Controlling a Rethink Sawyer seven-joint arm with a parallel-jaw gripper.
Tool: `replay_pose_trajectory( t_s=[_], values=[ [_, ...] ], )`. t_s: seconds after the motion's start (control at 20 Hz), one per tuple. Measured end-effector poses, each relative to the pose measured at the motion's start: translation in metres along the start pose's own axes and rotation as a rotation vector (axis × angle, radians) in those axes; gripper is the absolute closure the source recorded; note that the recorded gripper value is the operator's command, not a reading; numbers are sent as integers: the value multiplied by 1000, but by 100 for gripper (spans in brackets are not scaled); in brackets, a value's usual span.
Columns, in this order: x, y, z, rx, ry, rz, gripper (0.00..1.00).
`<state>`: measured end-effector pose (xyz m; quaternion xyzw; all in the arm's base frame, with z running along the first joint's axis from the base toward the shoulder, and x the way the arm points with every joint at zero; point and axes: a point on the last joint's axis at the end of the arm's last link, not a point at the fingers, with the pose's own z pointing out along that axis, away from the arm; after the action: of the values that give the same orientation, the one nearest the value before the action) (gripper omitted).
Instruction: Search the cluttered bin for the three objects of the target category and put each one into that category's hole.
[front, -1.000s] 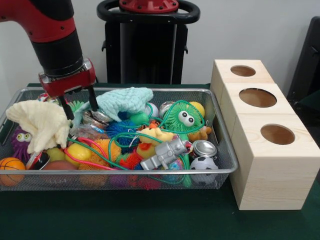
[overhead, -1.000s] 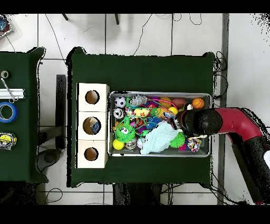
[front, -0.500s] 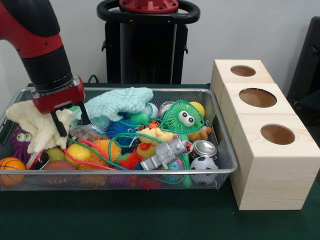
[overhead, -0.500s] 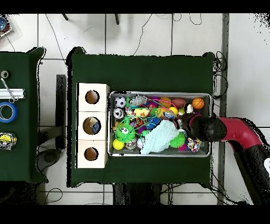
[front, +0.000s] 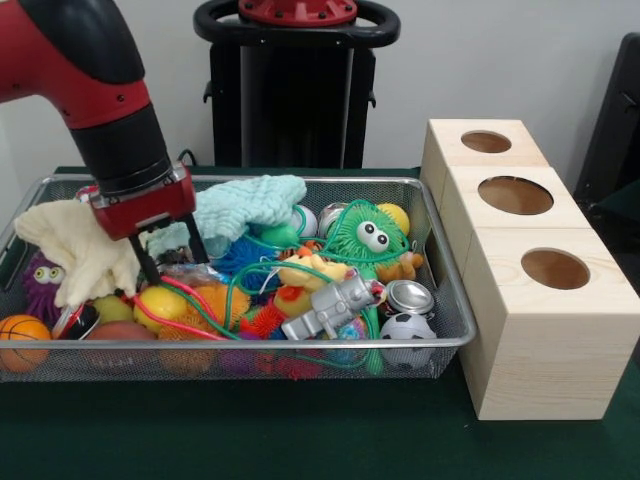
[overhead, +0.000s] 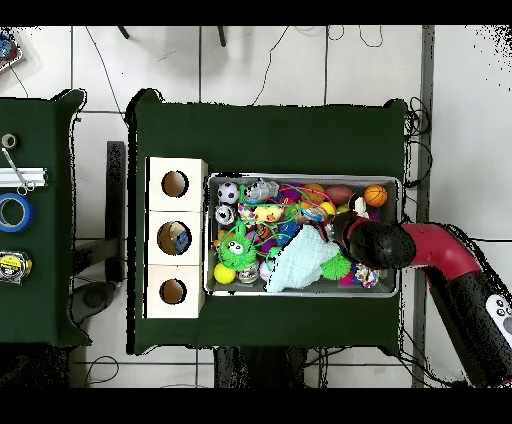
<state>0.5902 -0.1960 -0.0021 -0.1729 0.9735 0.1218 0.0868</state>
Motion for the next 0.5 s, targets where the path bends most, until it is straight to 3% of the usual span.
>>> replay_pose_trajectory(
  t_s=[0.5],
  values=[
    [-28, 47, -12, 43, 63, -125, 0]
  ],
)
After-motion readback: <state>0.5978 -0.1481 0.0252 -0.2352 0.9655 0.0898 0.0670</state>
